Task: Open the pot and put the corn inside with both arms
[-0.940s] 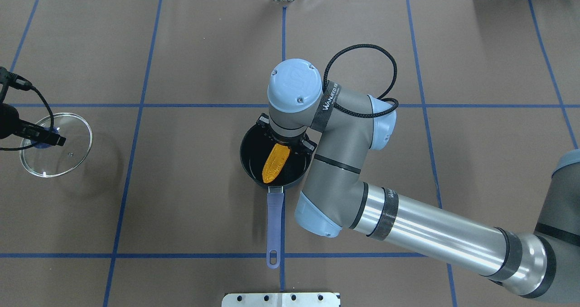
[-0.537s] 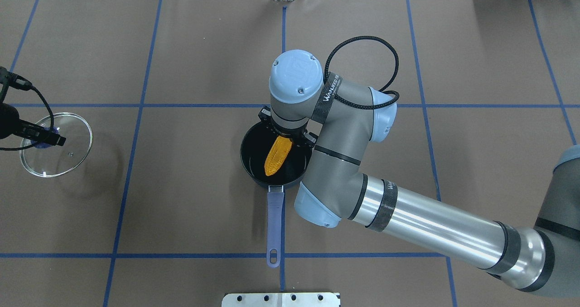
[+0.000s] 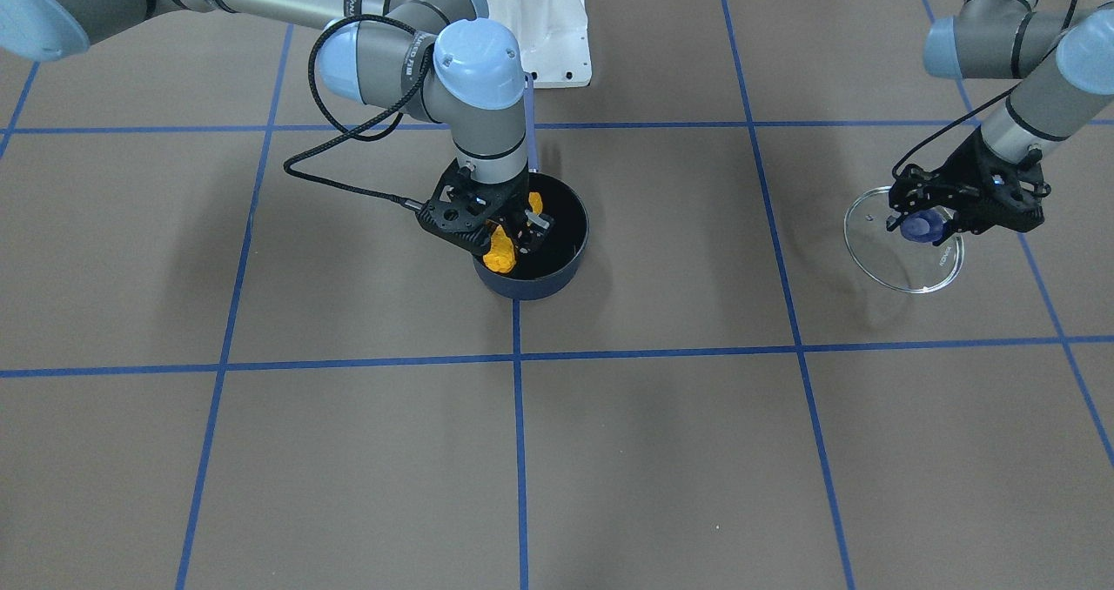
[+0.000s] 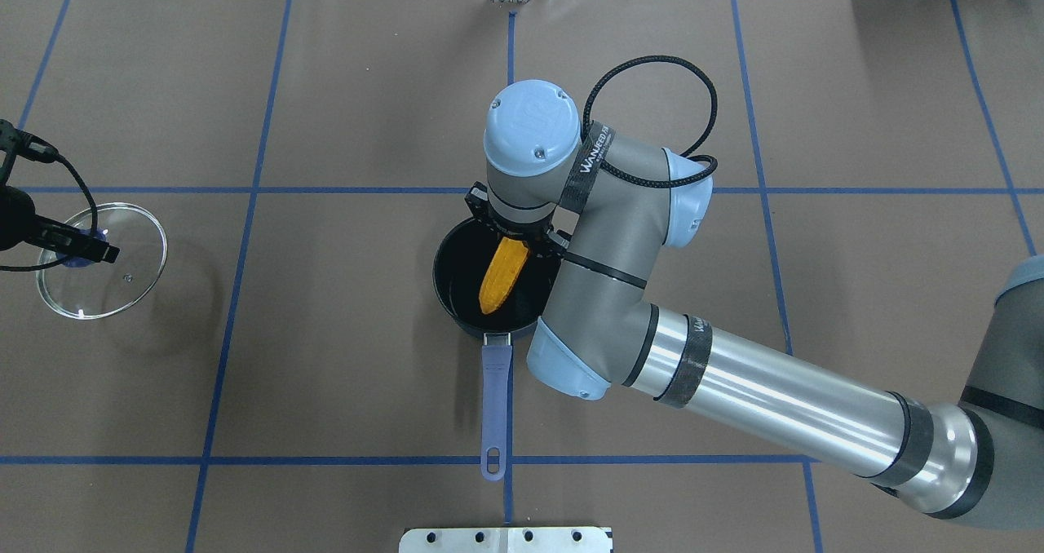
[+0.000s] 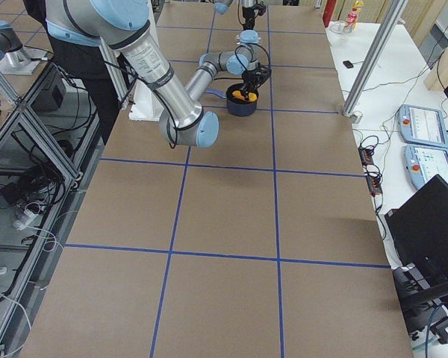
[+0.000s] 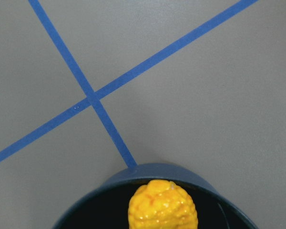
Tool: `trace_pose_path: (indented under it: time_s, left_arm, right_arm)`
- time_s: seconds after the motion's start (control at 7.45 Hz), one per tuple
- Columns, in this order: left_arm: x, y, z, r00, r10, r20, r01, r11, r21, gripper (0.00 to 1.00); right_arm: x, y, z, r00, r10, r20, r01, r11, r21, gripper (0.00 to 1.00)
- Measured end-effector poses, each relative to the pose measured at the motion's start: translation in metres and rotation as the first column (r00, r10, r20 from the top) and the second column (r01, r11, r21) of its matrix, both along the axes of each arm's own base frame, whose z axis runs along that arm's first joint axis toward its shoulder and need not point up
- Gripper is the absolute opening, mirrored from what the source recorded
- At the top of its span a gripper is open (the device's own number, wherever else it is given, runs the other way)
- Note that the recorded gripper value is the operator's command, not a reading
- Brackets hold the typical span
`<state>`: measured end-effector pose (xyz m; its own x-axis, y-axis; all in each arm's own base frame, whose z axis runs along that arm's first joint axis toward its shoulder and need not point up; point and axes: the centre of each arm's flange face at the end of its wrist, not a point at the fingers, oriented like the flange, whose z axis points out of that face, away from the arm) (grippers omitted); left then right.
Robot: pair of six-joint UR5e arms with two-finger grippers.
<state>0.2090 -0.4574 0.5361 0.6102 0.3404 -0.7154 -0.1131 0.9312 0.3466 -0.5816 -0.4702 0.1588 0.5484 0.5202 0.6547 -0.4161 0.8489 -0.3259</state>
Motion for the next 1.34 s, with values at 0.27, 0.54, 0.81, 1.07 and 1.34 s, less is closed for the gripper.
trace_pose_path:
  time_s: [0.27, 0.54, 0.81, 1.07, 1.34]
  left_arm:
    - [0.003, -0.003, 0.006, 1.000, 0.002, 0.006, -0.002, 1.000, -0.007, 0.37]
    - [0.009, -0.010, 0.013, 1.000, 0.006, 0.014, -0.005, 1.000, -0.016, 0.38]
    - [0.015, -0.018, 0.020, 1.000, 0.008, 0.020, -0.008, 1.000, -0.022, 0.38]
    - [0.020, -0.023, 0.028, 1.000, 0.009, 0.018, -0.009, 1.000, -0.018, 0.43]
    - [0.023, -0.026, 0.031, 1.000, 0.011, 0.017, -0.010, 1.000, -0.015, 0.53]
  right_arm:
    - [0.000, -0.002, -0.006, 1.000, -0.004, 0.004, 0.004, 1.000, 0.009, 1.00]
    - [0.007, -0.010, -0.018, 1.000, 0.004, 0.017, -0.005, 1.000, 0.025, 1.00]
    - [0.015, -0.019, -0.027, 0.999, 0.017, 0.028, -0.018, 0.999, 0.033, 1.00]
    - [0.020, -0.024, -0.031, 0.999, 0.026, 0.034, -0.027, 0.999, 0.037, 1.00]
    - [0.025, -0.029, -0.034, 0.999, 0.032, 0.040, -0.033, 0.998, 0.043, 1.00]
